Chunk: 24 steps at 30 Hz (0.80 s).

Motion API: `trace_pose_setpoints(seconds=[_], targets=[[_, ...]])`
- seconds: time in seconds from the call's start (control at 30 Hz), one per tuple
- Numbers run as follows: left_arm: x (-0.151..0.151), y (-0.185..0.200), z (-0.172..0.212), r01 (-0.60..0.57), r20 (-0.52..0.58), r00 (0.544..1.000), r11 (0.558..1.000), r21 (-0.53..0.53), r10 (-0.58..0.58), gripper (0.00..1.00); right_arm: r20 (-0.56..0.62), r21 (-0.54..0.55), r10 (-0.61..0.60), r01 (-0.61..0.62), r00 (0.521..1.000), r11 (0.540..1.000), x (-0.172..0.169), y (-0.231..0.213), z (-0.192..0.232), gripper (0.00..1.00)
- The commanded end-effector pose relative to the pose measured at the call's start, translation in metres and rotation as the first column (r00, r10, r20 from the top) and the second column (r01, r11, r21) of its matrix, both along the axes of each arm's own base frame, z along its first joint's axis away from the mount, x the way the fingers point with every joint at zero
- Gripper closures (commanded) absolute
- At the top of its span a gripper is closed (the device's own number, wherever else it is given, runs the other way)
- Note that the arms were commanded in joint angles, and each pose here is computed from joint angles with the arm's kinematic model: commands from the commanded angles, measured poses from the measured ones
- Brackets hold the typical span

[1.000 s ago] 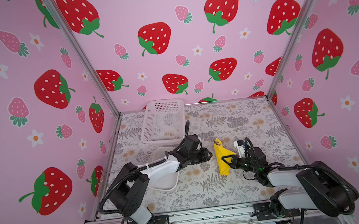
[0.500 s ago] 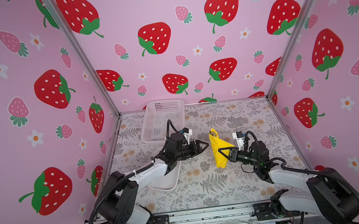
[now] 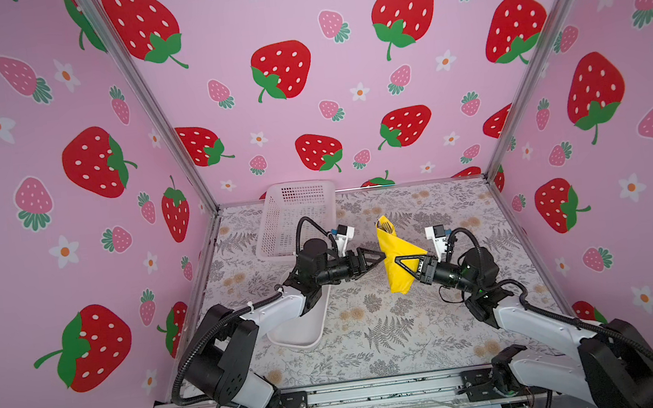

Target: Place the utensils on the paper napkin and roll it up

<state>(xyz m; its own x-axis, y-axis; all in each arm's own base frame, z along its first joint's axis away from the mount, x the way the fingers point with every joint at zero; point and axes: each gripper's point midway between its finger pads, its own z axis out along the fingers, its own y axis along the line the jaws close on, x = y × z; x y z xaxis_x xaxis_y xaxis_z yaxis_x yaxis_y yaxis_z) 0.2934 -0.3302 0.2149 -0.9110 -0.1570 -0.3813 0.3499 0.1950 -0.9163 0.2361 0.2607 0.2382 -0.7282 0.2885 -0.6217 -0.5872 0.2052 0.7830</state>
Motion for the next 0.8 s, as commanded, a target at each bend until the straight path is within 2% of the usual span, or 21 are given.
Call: trace_pose_setpoints(seconds=[0.0,0.2,0.53,0.77], targets=[[-0.001,-0.01,0.043,0.076,0.082,0.994,0.991,-0.111,-0.067,0.28,0.096,0.084,0.026,-0.034,0.995,0.996,-0.006,0.0,0.044,0.91],[0.0,-0.014,0.066,0.111,0.105,0.99,0.972,-0.207,-0.091,0.28,0.121,0.118,0.039,-0.053,0.992,0.992,-0.009,0.0,0.061,0.91],[-0.004,-0.016,0.078,0.145,0.125,0.985,0.963,-0.227,-0.119,0.29,0.132,0.17,0.051,-0.074,0.99,0.983,-0.011,0.0,0.078,0.91],[-0.007,-0.02,0.096,0.187,0.149,0.977,0.942,-0.279,-0.149,0.29,0.132,0.186,0.065,-0.089,0.989,0.979,-0.011,0.001,0.083,0.91]])
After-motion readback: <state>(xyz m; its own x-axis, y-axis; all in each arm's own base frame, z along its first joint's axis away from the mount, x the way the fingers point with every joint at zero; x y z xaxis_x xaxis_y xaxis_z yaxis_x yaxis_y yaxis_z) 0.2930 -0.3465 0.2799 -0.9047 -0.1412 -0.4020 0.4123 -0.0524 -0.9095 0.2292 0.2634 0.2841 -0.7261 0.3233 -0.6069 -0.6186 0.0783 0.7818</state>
